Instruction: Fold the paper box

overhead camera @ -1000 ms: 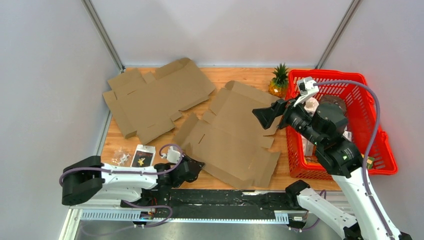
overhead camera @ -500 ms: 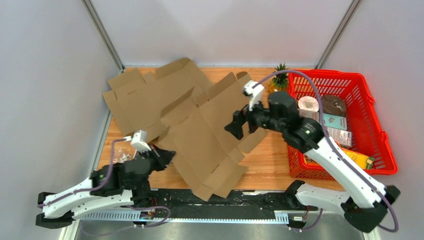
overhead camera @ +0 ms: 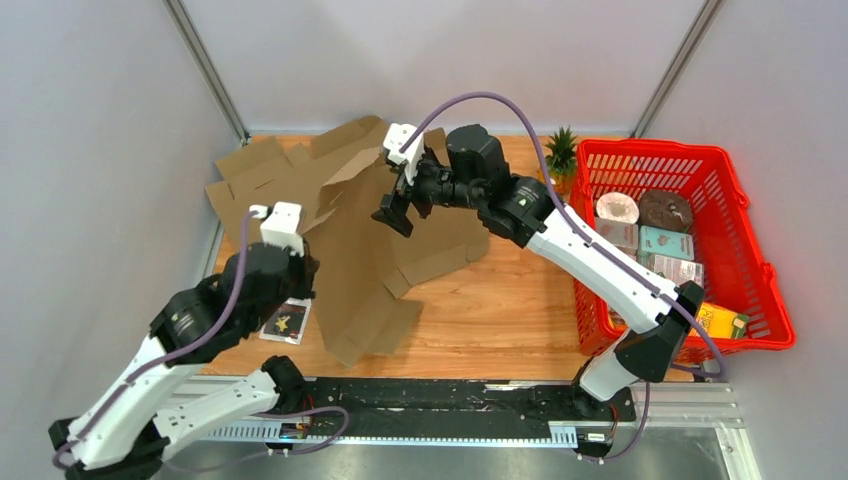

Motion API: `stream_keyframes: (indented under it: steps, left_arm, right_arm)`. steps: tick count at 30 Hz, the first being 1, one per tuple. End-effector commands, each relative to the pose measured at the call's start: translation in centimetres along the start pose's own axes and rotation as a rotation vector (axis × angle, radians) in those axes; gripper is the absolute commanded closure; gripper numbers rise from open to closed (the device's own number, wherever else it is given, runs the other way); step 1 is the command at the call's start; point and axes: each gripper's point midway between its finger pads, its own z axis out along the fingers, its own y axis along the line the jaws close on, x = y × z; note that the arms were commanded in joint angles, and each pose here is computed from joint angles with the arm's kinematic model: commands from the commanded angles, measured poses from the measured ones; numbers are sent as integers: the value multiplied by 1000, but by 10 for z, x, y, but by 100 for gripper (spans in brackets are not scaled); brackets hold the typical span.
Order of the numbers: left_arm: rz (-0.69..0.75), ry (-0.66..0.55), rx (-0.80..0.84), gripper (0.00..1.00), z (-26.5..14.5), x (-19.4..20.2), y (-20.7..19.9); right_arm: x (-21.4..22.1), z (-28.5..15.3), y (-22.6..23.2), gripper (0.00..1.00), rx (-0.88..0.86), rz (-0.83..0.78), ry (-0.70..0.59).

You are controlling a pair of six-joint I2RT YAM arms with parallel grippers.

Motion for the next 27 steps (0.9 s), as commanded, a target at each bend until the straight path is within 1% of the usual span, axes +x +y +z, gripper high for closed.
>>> stream_keyframes:
  steps: [1,2,4,5,6,7,9,11,15,16,17,20,24,25,27]
  left_arm:
    - [197,120,324,100,17,3,-46]
    - [215,121,346,100,15,-2,-48]
    - [256,134,375,100,19,-5,-51]
    - [248,117,372,100,20,-13,-49]
    - [242,120,438,100,17,-12,-58]
    - [242,123,466,100,18,-13,-62]
    - [230,132,517,100,18,-13,-70]
    - [212,161,488,100,24,-11,-68]
    - [184,199,474,100,31,-11,-69]
    - [180,206,465,100,31,-11,-67]
    - [174,211,456,100,31,-13,-66]
    - [152,222,435,100,34,-14,-65]
    - [127,231,436,100,36,-18,-67]
    - [126,231,438,100,36,-19,-67]
    - [127,233,444,100,35,-20,-68]
  right_arm:
    - [-35,-16,-9,2,-19,-212,-85]
    - [-16,-14,-10,2,-39,-210,-56]
    - [-14,-17,-14,3,-24,-259,-99]
    - [-14,-23,-13,4,-27,-274,-117]
    - [-8,-22,-11,5,-33,-286,-129]
    - [-10,-22,-9,5,-38,-295,-145]
    - [-19,-26,3,9,-91,-313,-198]
    - [-25,-31,11,12,-116,-316,-240]
    - [-37,-46,24,16,-140,-323,-319]
    - [-36,-47,28,17,-159,-320,-321]
    - [-36,-48,34,20,-181,-321,-324]
    - [-33,-49,44,24,-189,-319,-326]
    - [-31,-40,56,25,-219,-310,-318]
    - [-26,-30,58,26,-221,-302,-300]
    - [-28,-23,57,28,-208,-307,-292]
